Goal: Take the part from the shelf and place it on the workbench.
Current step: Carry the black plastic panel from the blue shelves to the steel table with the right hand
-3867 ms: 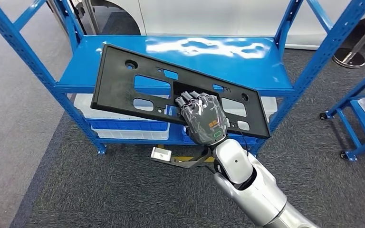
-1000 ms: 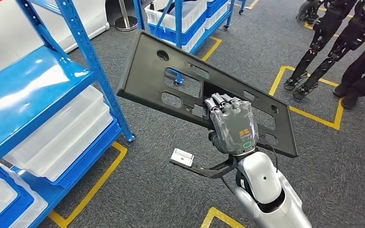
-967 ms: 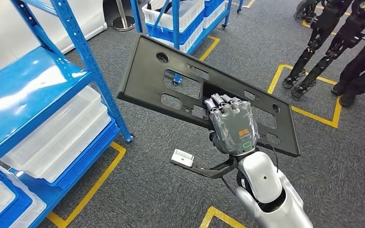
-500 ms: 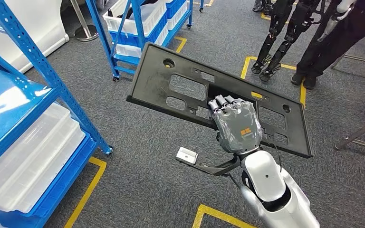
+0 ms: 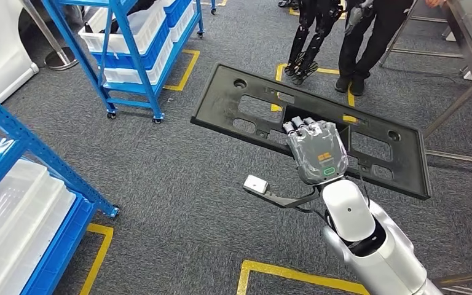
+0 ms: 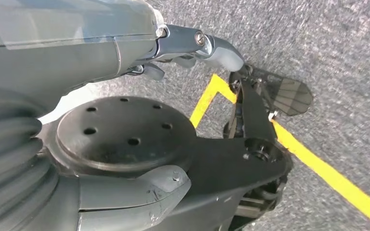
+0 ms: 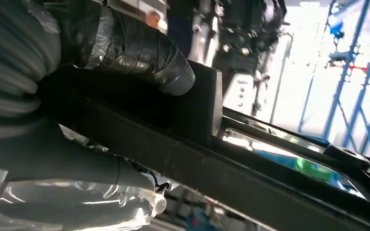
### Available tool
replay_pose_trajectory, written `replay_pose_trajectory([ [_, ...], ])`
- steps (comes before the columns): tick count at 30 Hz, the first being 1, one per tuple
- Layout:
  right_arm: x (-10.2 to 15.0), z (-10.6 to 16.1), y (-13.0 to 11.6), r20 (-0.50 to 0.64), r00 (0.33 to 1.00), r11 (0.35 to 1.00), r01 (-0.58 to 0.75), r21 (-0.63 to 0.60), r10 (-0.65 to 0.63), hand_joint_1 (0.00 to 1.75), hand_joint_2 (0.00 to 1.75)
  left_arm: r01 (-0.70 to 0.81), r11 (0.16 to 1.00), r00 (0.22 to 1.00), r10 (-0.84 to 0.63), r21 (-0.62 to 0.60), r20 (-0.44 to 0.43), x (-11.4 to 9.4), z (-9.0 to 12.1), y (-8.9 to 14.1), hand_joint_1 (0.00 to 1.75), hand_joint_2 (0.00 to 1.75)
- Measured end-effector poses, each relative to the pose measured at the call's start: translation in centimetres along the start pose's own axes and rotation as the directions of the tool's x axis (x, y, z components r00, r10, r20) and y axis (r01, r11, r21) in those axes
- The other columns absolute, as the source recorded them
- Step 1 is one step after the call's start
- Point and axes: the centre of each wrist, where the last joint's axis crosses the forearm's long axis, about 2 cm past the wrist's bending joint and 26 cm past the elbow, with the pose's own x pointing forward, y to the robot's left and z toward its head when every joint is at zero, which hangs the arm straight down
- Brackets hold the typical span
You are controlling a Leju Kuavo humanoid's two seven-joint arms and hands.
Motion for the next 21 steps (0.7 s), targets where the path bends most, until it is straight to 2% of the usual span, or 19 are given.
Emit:
replay_pose_trajectory([
  [4,0.0,-1.1,-0.1,-0.025,1.0,1.0,-0.007,0.021,0.008,1.73,1.75,-0.03,1.0,1.0,0.03,0.007,-0.004,0.0,0.0,-0.1,0.0,1.75],
  [7,1.0,-1.7,-0.1,-0.024,1.0,0.999,-0.002,0.039,0.003,1.73,1.75,-0.044,0.999,0.999,0.044,0.012,-0.017,-0.1,0.1,-0.2,0.0,1.75],
  [13,2.0,-2.2,0.1,-0.017,1.0,0.999,0.004,0.054,-0.003,1.73,1.75,-0.055,0.998,0.998,0.056,0.019,-0.028,-0.2,0.1,0.0,0.0,1.75],
  [21,2.3,-2.3,0.3,-0.006,1.0,0.998,0.0,0.066,0.001,1.73,1.75,-0.058,0.998,0.998,0.058,0.008,-0.034,-0.2,0.1,-0.2,0.0,1.75],
])
